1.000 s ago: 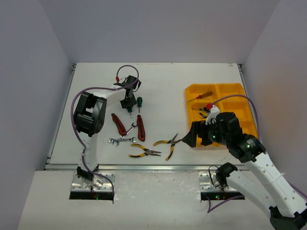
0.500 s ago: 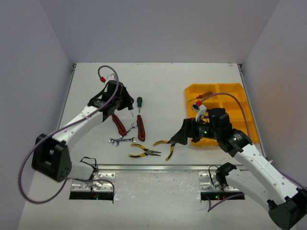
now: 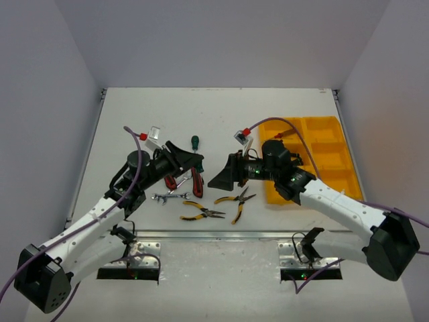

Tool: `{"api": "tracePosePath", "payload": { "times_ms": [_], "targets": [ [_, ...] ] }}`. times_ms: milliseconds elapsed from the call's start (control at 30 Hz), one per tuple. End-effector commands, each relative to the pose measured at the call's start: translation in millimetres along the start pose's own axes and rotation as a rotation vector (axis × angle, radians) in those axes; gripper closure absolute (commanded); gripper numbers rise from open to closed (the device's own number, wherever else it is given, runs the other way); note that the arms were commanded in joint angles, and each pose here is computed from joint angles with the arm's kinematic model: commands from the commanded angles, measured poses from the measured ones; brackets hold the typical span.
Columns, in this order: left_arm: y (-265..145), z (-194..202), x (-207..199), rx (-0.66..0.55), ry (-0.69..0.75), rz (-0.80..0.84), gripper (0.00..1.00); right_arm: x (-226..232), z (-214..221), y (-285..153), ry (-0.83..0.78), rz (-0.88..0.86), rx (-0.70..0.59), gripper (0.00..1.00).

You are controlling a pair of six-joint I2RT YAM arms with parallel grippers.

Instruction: Sort the tools into containers

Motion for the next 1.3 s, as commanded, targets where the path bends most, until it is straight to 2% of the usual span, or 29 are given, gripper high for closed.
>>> {"api": "tracePosePath", "payload": {
  "times_ms": [0, 200, 333, 467, 600, 667, 700, 733, 800, 900, 933, 1000, 1100, 1200, 1267],
  "targets": [
    [-11.9, 1.8, -45.8, 0.010, -0.014, 0.240, 1.00, 22.2, -35.8, 18.7, -0.068, -0.068, -0.132, 0.23],
    [-14.9, 16.3, -43.0, 0.044, -0.031, 0.270, 1.00, 25.3, -43.3, 35.5, -0.057, -0.069, -0.131, 0.38],
    [-13.2, 22.8, -41.7, 0.059, -0.032, 0.272, 1.00, 29.0, -43.8, 41.0, -0.044, -0.102, -0.124, 0.43],
    [-10.4, 27.9, -41.5, 0.074, -0.034, 0.274, 1.00, 29.1, -40.7, 43.3, -0.030, -0.119, -0.113, 0.57],
    [-9.9, 29.6, -44.4, 0.075, -0.029, 0.284, 1.00, 22.8, -38.3, 44.6, -0.020, -0.088, -0.112, 0.60],
    [-9.8, 29.5, -45.4, 0.073, -0.025, 0.287, 1.00, 19.8, -37.8, 44.6, -0.025, -0.063, -0.113, 0.95],
    [-9.6, 29.2, -45.2, 0.071, -0.021, 0.284, 1.00, 17.1, -36.3, 44.3, -0.018, -0.042, -0.106, 1.00],
    [-9.7, 29.1, -45.5, 0.070, -0.018, 0.283, 1.00, 16.2, -36.3, 43.0, -0.023, -0.030, -0.109, 1.00],
    [-8.9, 27.2, -43.8, 0.055, -0.006, 0.262, 0.68, 10.1, -33.2, 41.9, -0.017, 0.012, -0.106, 1.00],
    [-5.9, 18.8, -37.7, 0.008, 0.036, 0.158, 0.05, -6.5, -25.0, 35.4, 0.005, 0.140, -0.090, 1.00],
    [-5.8, 15.0, -39.3, -0.009, 0.051, 0.136, 0.00, -10.2, -23.6, 33.2, 0.007, 0.173, -0.089, 1.00],
    [-6.7, 7.5, -28.7, -0.041, 0.088, -0.011, 0.00, -24.3, -19.1, 24.4, 0.013, 0.264, -0.087, 1.00],
    [-14.7, -22.5, -34.3, -0.192, 0.149, -0.179, 0.00, -47.8, -14.5, 6.0, 0.041, 0.421, -0.068, 1.00],
    [-36.7, -43.8, -26.8, -0.310, 0.177, -0.381, 0.00, -97.1, -27.9, -38.2, 0.178, 0.620, -0.118, 1.00],
    [-49.0, -47.3, -23.5, -0.322, 0.225, -0.435, 0.00, -125.5, -38.5, -66.9, 0.259, 0.738, -0.152, 1.00]
  ]
}}
Point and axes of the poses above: each gripper's point midway between its finger pads, its own y axis out along the fingers, its own x axis along the line the jaws close on, z = x × y, the point moved 5 cm from there along -y, back along the fingers, and after that the axes turned 6 degrees about -y, right-handed, at the moved point
